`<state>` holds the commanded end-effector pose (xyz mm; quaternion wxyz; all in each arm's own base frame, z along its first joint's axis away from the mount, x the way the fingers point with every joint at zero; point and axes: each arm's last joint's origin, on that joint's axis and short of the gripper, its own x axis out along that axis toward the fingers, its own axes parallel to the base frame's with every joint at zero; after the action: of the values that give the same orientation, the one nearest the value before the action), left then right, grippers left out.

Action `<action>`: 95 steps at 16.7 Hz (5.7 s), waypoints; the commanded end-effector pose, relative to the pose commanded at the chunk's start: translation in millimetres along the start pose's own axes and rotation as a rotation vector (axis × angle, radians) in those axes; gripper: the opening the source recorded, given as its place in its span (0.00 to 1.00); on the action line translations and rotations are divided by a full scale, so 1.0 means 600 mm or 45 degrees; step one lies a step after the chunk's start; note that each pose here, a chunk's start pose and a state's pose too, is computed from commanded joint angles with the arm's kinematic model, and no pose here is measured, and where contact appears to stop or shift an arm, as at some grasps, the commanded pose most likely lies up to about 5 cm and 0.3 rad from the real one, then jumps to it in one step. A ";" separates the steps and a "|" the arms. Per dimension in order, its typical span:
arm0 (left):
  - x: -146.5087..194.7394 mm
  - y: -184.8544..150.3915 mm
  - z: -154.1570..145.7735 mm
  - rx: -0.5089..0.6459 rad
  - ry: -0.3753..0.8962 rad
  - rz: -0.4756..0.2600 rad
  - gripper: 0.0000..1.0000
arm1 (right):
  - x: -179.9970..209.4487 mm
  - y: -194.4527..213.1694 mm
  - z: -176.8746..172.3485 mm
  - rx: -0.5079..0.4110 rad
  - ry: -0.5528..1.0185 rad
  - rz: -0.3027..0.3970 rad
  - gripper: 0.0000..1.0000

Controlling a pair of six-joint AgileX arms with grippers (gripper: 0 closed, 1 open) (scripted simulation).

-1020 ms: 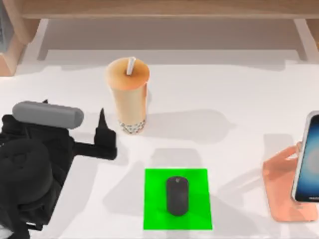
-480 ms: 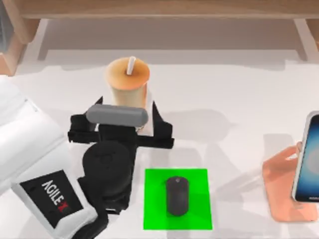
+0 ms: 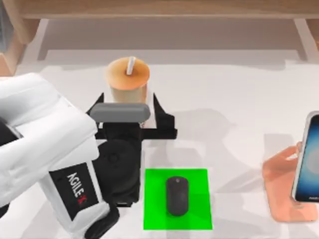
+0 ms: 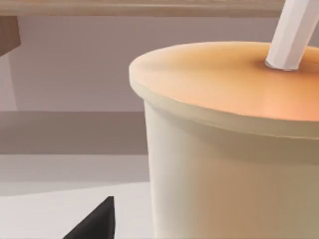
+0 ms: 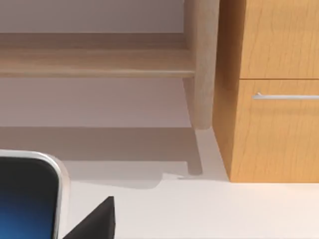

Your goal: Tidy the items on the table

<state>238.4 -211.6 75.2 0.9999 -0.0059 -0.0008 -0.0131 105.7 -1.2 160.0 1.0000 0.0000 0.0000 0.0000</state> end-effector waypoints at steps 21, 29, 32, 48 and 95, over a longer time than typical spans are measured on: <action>0.050 0.000 0.000 0.000 0.000 0.000 0.32 | 0.000 0.000 0.000 0.000 0.000 0.000 1.00; 0.050 0.000 0.000 0.000 0.000 0.000 0.00 | 0.000 0.000 0.000 0.000 0.000 0.000 1.00; 0.050 0.000 0.000 0.000 0.000 0.000 0.00 | 0.000 0.000 0.000 0.000 0.000 0.000 1.00; 0.076 -0.010 0.064 -0.100 -0.119 0.023 0.00 | 0.000 0.000 0.000 0.000 0.000 0.000 1.00; 0.189 -0.270 0.316 -0.139 0.058 -0.338 0.00 | 0.000 0.000 0.000 0.000 0.000 0.000 1.00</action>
<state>347.2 -374.0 266.9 0.9873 -0.0599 0.0219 -0.1454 105.7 -1.2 160.0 1.0000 0.0000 0.0000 0.0000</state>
